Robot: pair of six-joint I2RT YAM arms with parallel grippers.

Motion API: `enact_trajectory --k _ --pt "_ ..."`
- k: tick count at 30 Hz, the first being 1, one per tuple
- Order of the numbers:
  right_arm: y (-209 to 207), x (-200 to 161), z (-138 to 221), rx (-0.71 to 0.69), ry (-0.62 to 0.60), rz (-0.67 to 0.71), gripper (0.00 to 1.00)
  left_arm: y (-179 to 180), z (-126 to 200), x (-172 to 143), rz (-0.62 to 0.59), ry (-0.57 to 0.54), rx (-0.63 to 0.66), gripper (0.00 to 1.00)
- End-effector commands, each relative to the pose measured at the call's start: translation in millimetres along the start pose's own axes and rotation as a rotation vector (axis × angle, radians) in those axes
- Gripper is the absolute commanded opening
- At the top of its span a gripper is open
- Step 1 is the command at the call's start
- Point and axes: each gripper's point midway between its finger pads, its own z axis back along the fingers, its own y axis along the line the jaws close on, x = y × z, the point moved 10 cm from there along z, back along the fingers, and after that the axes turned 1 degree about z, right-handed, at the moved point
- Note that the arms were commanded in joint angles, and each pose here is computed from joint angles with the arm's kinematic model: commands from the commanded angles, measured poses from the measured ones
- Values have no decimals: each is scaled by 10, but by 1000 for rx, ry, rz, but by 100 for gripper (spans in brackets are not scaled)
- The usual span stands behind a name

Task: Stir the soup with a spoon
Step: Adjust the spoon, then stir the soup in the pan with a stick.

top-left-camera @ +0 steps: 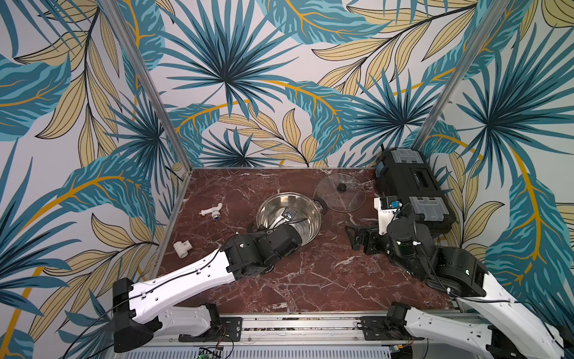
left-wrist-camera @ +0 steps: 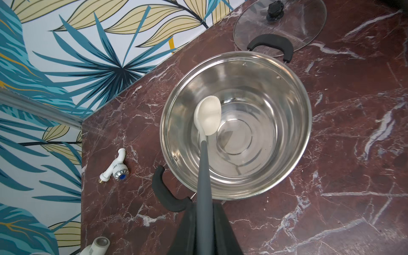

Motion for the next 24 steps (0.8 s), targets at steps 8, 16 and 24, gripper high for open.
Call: enact_trajectory --k 8,16,24 --pt "218 -542 -437 193 239 207 99 145 -91 334 94 18 -151 0" --pt "225 -615 -490 216 217 131 99 56 -134 415 70 -10 -254 0" --pt "205 -677 -501 213 242 106 99 70 37 386 93 -44 -387 0"
